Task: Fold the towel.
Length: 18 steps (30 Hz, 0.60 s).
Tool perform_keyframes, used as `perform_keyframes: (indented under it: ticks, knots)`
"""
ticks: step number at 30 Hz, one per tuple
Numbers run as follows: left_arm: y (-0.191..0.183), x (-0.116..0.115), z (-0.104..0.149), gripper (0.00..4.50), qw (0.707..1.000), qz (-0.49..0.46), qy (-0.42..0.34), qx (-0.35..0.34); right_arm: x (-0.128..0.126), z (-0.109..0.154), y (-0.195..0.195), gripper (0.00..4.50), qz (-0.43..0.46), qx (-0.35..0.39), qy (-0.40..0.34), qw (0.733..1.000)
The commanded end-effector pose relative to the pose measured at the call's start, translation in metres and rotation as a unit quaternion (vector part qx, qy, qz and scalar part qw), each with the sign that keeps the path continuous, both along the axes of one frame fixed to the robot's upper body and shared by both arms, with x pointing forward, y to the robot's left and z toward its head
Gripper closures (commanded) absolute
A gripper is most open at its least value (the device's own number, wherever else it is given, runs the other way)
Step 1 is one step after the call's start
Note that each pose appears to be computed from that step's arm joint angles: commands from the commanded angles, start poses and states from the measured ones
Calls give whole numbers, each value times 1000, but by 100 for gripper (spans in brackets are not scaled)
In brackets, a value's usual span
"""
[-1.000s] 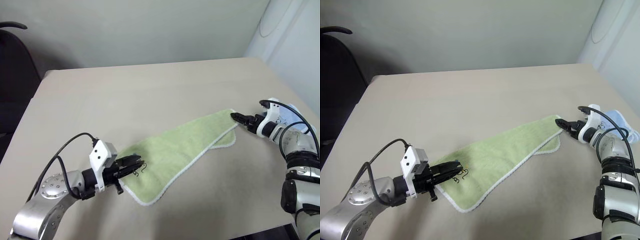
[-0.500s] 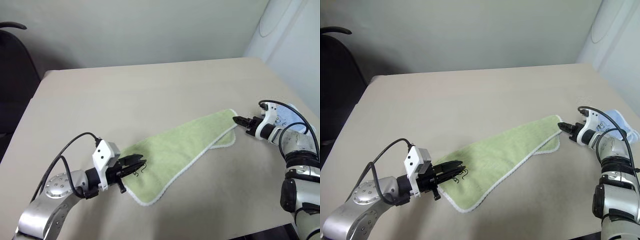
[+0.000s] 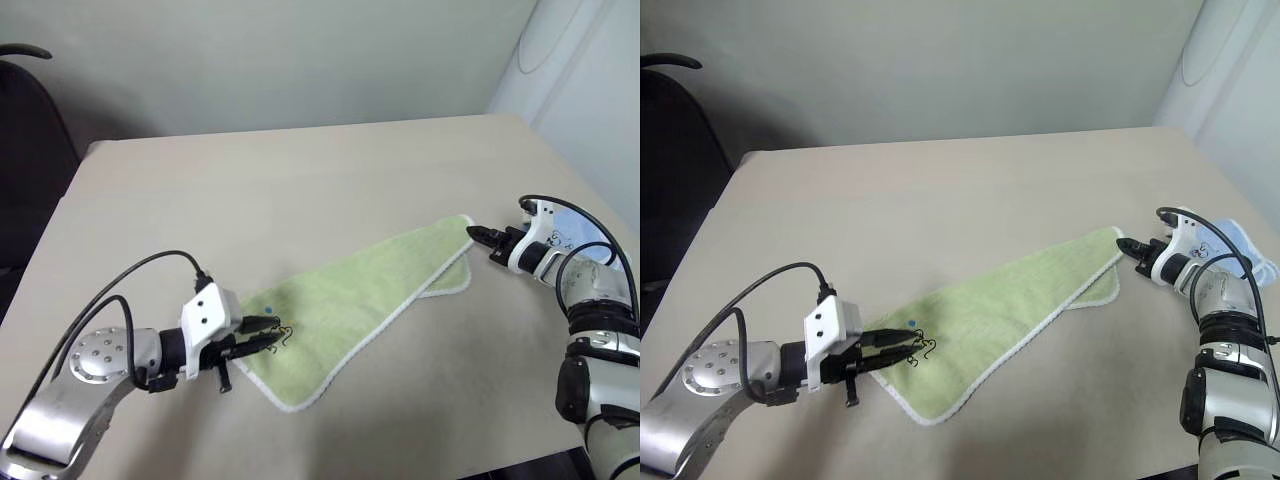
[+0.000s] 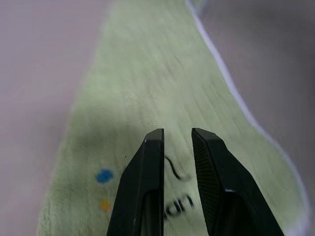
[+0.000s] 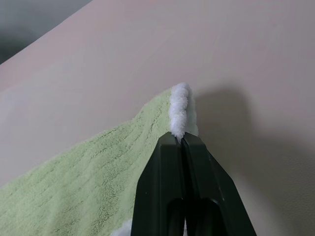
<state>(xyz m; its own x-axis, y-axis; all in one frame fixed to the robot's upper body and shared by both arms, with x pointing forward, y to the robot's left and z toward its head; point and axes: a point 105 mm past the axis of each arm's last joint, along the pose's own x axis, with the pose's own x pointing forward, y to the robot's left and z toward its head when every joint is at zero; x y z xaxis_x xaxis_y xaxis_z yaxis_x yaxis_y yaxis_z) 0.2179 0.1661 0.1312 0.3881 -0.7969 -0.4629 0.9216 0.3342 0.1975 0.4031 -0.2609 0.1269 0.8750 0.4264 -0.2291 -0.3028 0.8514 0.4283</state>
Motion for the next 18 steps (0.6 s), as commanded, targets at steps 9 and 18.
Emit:
perform_keyframes:
  ticks: [9,18]
  knots:
    - [-17,-20,-4,4,983,-165,3,80,-7,15,-4,450,-7,-10,-28,1000]
    - [-37,-36,-17,4,982,-179,-4,59,-29,24,-7,450,3,-32,-16,999]
